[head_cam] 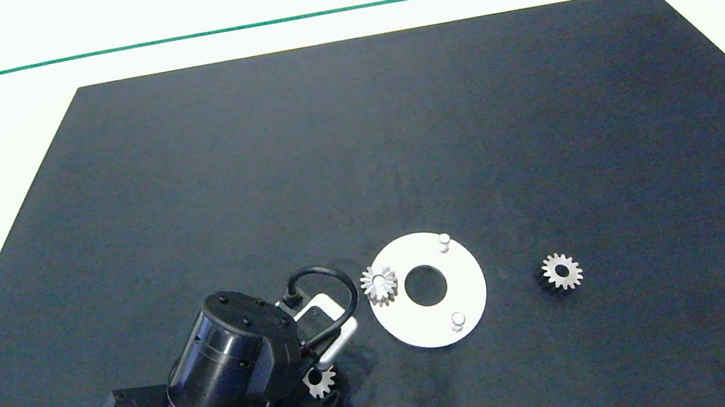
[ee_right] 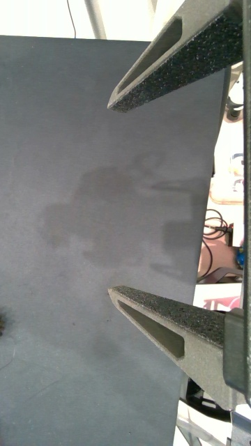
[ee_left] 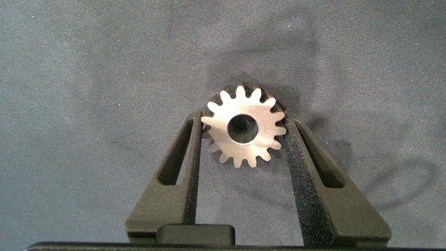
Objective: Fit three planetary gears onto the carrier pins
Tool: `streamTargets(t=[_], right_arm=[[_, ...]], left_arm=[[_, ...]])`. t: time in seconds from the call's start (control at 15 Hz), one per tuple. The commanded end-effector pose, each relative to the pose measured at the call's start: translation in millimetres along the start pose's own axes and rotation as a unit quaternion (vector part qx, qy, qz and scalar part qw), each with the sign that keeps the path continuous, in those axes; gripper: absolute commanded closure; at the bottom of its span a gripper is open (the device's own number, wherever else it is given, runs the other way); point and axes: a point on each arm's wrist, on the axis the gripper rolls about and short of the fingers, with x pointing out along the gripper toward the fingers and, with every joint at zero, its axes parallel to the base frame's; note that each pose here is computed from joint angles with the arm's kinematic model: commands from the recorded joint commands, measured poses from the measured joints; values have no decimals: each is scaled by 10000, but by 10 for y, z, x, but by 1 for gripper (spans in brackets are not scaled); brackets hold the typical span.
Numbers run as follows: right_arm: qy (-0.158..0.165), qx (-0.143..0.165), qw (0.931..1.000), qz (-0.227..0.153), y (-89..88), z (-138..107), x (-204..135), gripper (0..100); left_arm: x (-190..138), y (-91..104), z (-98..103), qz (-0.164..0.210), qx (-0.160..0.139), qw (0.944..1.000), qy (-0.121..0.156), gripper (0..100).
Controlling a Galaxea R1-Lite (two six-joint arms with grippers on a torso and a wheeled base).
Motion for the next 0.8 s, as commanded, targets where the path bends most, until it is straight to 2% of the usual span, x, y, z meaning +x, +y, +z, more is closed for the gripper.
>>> streamTargets(t=[0.07, 0.8], right_arm=[[12, -9, 10000, -5, 0, -4, -1, 0], [-3, -8, 10000, -8, -1, 3, -6, 0]], left_arm=[[3, -5, 2, 5, 12, 10000, -1, 68], [4, 0, 5, 11, 19, 10000, -5, 91]])
